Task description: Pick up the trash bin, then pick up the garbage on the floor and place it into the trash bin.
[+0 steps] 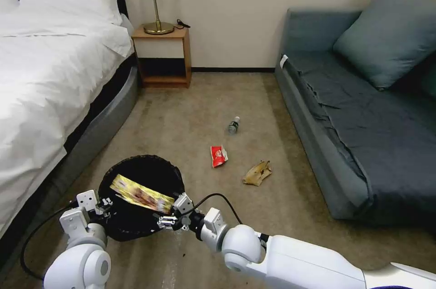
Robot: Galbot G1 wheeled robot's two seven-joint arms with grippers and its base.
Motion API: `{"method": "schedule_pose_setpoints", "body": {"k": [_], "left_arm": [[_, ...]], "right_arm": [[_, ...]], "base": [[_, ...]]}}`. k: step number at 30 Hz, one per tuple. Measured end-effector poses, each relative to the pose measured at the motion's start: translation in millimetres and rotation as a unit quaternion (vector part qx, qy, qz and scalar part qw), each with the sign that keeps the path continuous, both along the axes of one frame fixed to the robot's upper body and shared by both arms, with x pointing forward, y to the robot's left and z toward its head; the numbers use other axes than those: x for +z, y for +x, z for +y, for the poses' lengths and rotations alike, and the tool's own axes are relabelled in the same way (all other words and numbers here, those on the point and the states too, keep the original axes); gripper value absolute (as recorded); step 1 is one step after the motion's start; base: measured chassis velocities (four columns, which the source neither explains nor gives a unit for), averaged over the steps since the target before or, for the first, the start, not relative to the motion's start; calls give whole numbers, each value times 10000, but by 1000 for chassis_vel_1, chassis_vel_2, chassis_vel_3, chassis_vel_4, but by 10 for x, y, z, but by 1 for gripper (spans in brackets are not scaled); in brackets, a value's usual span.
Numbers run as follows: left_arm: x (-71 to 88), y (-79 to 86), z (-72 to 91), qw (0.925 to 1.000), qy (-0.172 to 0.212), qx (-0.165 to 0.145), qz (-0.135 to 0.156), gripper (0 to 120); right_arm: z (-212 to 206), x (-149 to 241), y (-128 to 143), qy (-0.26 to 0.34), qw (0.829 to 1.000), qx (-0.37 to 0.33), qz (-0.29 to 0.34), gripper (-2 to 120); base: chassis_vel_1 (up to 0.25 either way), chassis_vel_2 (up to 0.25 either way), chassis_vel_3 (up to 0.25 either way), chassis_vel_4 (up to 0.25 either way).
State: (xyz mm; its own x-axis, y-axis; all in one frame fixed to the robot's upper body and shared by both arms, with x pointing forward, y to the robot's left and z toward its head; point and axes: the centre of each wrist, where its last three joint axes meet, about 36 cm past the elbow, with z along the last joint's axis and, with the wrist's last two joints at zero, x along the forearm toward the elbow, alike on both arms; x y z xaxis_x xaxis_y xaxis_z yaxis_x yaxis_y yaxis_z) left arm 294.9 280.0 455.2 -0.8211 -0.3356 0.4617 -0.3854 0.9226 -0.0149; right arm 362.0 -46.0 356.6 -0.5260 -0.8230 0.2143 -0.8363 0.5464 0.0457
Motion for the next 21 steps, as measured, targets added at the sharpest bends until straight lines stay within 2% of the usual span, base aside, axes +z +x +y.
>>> {"method": "schedule_pose_setpoints", "body": {"k": [2, 5, 11, 13, 14, 17, 19, 21], "left_arm": [[-1, 1, -1, 10000, -1, -3, 1, 3], [-5, 2, -2, 10000, -6, -4, 3, 3], [-24, 7, 34, 10000, 10, 32, 14, 3], [-38, 10, 41, 10000, -3, 46, 19, 3], [-38, 10, 41, 10000, -3, 46, 19, 3], [-72, 17, 46, 10000, -23, 61, 28, 3], [-78, 19, 48, 10000, -25, 64, 28, 3], [-99, 25, 70, 10000, -35, 88, 24, 3]], "right_arm": [[-20, 15, 28, 7, 10000, -39, -36, 99], [-33, 90, 64, 125, 9998, -113, -113, 99], [-241, 522, 323, 629, 9927, -840, -590, 100], [-523, 723, 409, 882, 9810, -1412, -992, 100], [-523, 723, 409, 882, 9810, -1412, -992, 100], [-921, 891, 318, 1010, 9617, -2092, -1453, 100], [-990, 926, 291, 1009, 9573, -2218, -1552, 100], [-1238, 1059, 131, 833, 9339, -2807, -2052, 100]], "base": [[0, 0, 0, 0], [0, 0, 0, 0], [0, 0, 0, 0], [0, 0, 0, 0], [0, 0, 0, 0], [0, 0, 0, 0], [0, 0, 0, 0], [0, 0, 0, 0]]}}
